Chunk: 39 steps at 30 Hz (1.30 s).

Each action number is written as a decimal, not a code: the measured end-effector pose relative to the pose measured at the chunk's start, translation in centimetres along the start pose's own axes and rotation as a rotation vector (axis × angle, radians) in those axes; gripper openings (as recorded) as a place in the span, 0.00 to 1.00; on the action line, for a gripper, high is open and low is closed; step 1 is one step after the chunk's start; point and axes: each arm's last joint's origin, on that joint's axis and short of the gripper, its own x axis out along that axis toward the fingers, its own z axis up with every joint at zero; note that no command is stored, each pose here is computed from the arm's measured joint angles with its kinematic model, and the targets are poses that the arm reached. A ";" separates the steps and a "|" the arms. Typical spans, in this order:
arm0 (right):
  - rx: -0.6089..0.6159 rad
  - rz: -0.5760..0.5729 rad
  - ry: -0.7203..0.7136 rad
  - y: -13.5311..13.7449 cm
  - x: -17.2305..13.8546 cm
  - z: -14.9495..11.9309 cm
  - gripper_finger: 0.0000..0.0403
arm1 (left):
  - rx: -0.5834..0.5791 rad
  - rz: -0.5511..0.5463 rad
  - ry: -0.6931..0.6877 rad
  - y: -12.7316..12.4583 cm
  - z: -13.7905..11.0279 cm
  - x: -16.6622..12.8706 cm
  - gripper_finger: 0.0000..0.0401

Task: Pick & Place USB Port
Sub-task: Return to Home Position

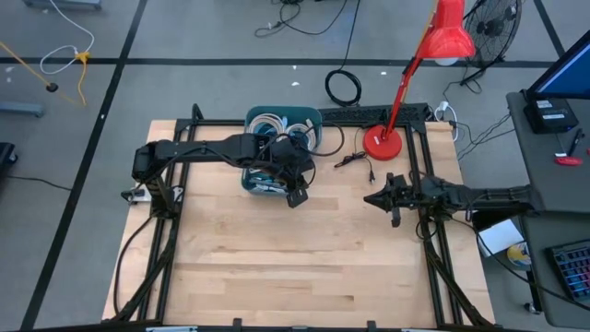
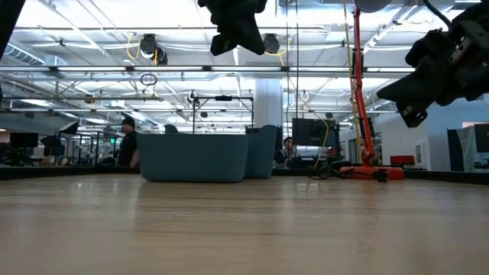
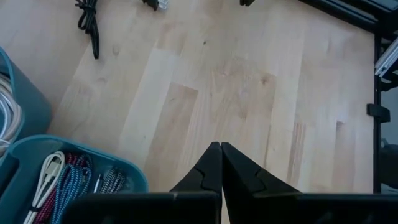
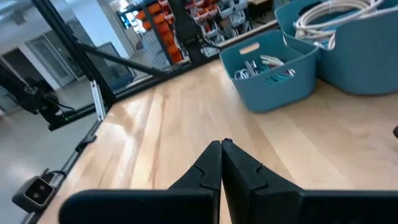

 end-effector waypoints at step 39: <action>-0.062 0.000 -0.183 -0.1 -1.2 1.3 0.00 | -0.009 0.001 0.008 0.1 -0.1 0.0 0.01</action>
